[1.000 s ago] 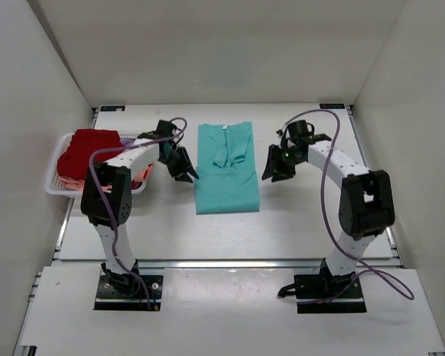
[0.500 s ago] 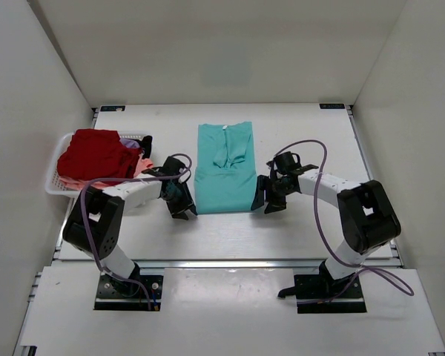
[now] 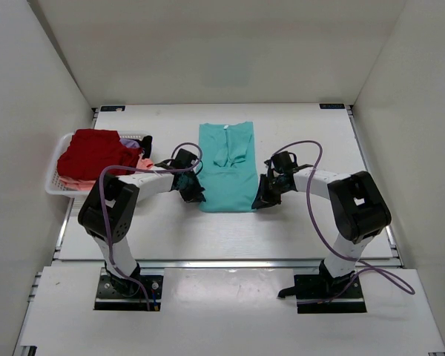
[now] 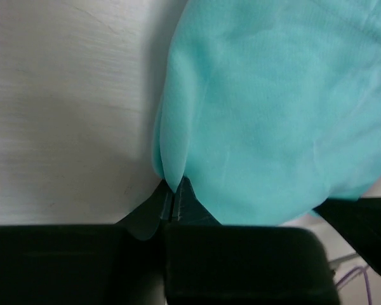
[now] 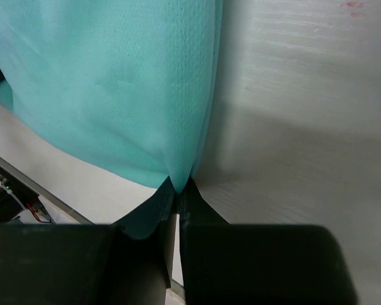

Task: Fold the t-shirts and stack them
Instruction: Grab one side of the 2/3 rectangular tshirt with both arms, then fold the long partially folded tshirt into a neat square

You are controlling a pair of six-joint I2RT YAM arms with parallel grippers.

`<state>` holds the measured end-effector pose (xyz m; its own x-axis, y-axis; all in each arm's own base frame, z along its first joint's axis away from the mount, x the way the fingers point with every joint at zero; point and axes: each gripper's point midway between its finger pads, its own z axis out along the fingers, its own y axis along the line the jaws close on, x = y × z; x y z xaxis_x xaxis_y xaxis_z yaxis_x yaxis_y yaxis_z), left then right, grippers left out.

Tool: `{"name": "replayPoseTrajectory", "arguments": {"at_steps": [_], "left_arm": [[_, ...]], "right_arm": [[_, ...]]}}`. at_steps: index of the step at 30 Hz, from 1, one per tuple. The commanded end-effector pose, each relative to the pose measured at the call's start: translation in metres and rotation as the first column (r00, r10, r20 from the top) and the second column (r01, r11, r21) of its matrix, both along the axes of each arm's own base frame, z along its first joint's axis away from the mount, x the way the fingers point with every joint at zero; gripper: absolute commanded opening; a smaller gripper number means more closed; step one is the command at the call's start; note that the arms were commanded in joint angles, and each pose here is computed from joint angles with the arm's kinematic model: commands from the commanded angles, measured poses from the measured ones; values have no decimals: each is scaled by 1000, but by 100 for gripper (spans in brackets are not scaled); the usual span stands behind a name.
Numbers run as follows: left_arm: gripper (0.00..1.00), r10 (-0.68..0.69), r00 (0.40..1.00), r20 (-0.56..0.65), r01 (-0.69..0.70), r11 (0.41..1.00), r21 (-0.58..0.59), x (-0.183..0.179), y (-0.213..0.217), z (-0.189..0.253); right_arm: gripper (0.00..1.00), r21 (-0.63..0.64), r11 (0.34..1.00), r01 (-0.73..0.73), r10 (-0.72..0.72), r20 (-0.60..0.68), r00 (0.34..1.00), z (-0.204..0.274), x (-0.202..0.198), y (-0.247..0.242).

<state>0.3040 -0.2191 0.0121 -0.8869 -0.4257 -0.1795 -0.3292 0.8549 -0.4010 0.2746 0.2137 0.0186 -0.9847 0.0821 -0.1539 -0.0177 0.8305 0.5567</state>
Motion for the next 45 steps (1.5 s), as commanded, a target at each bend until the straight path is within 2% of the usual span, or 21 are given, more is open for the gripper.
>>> {"name": "replayPoseTrajectory", "arguments": {"at_steps": [1,6,7,10,14,18,22,25,27,29,34,35,37,38,39,40,41,42,43,44,45], "left_arm": [[0,-24,999,-31,26,997,71,-15,13,-14],[0,-97,993,-70,101,994,52,-67,34,-4],[0,-111,988,-110,117,992,50,-86,40,-10],[0,-171,972,-162,176,984,21,-131,47,-10],[0,-231,959,-166,229,973,-32,-169,44,-1],[0,-229,960,-162,220,973,-72,-179,46,10],[0,-206,968,-141,196,977,-78,-167,52,25],[0,-206,973,-106,194,974,-118,-145,41,45],[0,-211,975,-76,200,971,-131,-124,33,59],[0,-206,976,-77,195,972,-128,-102,29,64],[0,-146,989,16,146,979,-145,-11,20,97],[0,-120,993,-17,116,983,-144,2,24,87],[0,-69,996,56,77,986,-147,54,22,106],[0,-42,999,31,47,988,-150,69,23,96],[0,-9,999,54,17,987,-161,98,25,97],[0,12,995,98,8,980,-197,119,21,114],[2,53,991,122,-23,973,-231,149,20,115],[9,110,987,118,-74,958,-276,169,23,107],[12,129,973,193,-56,936,-347,195,16,126],[23,177,970,169,-95,908,-409,209,14,123],[45,226,952,206,-108,879,-464,232,13,129]], "right_arm": [[0,-49,999,-9,11,34,999,1,2,-8],[0,-45,998,-49,50,22,999,17,-37,-9],[0,-64,996,-69,68,-19,997,11,-55,-11],[1,-49,991,-125,124,-33,992,18,-91,-4],[0,7,988,-153,153,-97,983,26,-140,5],[0,105,978,-179,192,-121,974,43,-175,15],[0,135,974,-184,199,-113,973,56,-168,13],[0,156,970,-186,203,-100,974,70,-148,13],[0,163,966,-200,207,-29,978,90,-118,17],[0,159,972,-172,180,-35,983,94,-92,13],[0,155,980,-128,123,41,992,121,-7,11],[0,152,983,-104,103,15,995,113,7,8],[0,170,983,-62,51,69,996,129,54,7],[0,168,985,-34,25,54,998,117,72,2],[0,179,984,-10,-6,89,996,130,95,0],[1,187,982,6,-27,109,994,130,121,2],[0,187,982,33,-61,144,988,131,150,-2],[0,189,980,61,-91,157,983,131,166,-6],[1,204,976,74,-116,200,973,134,187,-3],[3,198,975,99,-150,260,954,132,214,-7],[9,197,970,141,-191,261,946,127,227,-15]]}}
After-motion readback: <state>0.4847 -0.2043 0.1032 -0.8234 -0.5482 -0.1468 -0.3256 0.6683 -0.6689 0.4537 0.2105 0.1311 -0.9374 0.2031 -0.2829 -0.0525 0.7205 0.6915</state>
